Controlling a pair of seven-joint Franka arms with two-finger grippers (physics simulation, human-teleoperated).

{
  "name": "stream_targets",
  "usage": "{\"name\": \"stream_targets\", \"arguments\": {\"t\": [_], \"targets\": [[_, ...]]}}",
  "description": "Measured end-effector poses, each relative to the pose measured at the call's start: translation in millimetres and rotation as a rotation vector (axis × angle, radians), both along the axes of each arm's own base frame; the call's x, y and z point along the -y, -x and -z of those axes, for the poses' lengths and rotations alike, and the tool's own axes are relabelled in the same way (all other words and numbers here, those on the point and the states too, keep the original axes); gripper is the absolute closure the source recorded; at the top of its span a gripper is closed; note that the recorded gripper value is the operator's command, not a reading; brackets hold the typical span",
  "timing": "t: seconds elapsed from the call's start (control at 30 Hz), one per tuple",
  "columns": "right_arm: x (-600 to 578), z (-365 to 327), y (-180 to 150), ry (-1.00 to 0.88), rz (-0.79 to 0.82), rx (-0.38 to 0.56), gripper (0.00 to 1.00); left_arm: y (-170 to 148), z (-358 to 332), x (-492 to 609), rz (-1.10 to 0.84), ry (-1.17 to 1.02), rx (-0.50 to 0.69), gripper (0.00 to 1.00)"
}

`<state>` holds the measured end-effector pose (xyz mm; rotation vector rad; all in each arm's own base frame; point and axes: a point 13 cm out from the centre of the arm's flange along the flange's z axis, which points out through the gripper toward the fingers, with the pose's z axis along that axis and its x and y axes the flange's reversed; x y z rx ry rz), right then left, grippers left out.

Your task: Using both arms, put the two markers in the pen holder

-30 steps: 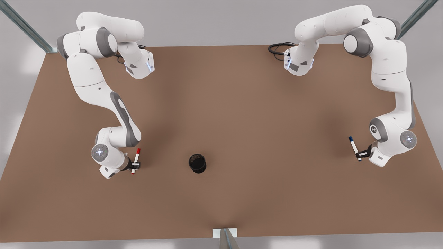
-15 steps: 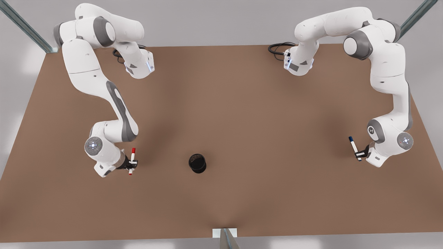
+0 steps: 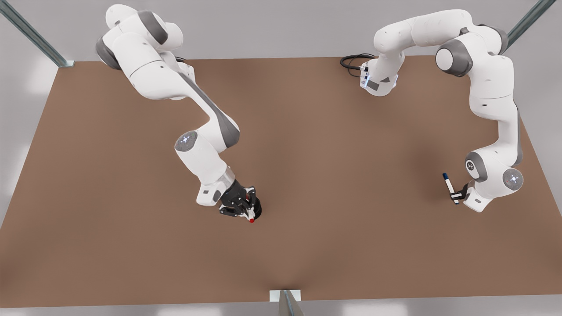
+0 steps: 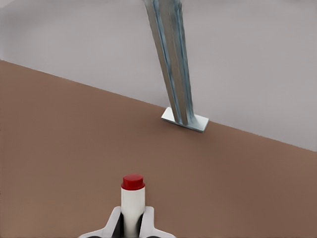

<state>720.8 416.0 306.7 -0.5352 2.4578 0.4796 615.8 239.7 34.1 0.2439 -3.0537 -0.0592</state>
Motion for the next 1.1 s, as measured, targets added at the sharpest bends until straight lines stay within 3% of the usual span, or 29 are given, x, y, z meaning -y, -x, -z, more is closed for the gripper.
{"name": "stream_targets", "arguments": {"t": [0.13, 0.47, 0.6, 0.97, 1.0, 1.07, 1.1], "targets": [[1.5, 27.8, -11.6, -0.035, 0.005, 0.114, 0.79, -3.2, -4.4, -2.0, -0.001, -0.004, 0.008, 0.73], [10.5, 63.7, 15.3, -0.113, 0.015, 0.261, 0.79, -31.3, -68.9, 10.9, 0.025, 0.021, 0.096, 0.75], [13.8, 77.5, 29.3, -0.126, 0.016, 0.277, 0.79, -40.7, -106.9, 50.5, 0.071, 0.097, 0.114, 0.75], [19.8, 129.5, 62.9, -0.108, -0.019, 0.243, 0.76, -26.0, -174.7, 128.1, 0.318, 0.355, 0.05, 0.73], [21.2, 132.9, 63.4, -0.103, -0.028, 0.244, 0.56, -24.4, -177.5, 136.6, 0.339, 0.384, 0.045, 0.73], [22.3, 138.1, 64.4, -0.097, -0.04, 0.245, 0.01, -20.2, -180.7, 157.6, 0.377, 0.454, 0.036, 0.73], [22.1, 137.6, 64.3, -0.096, -0.044, 0.249, 0.0, -19.6, -182.7, 174.2, 0.407, 0.497, 0.038, 0.73]]}}
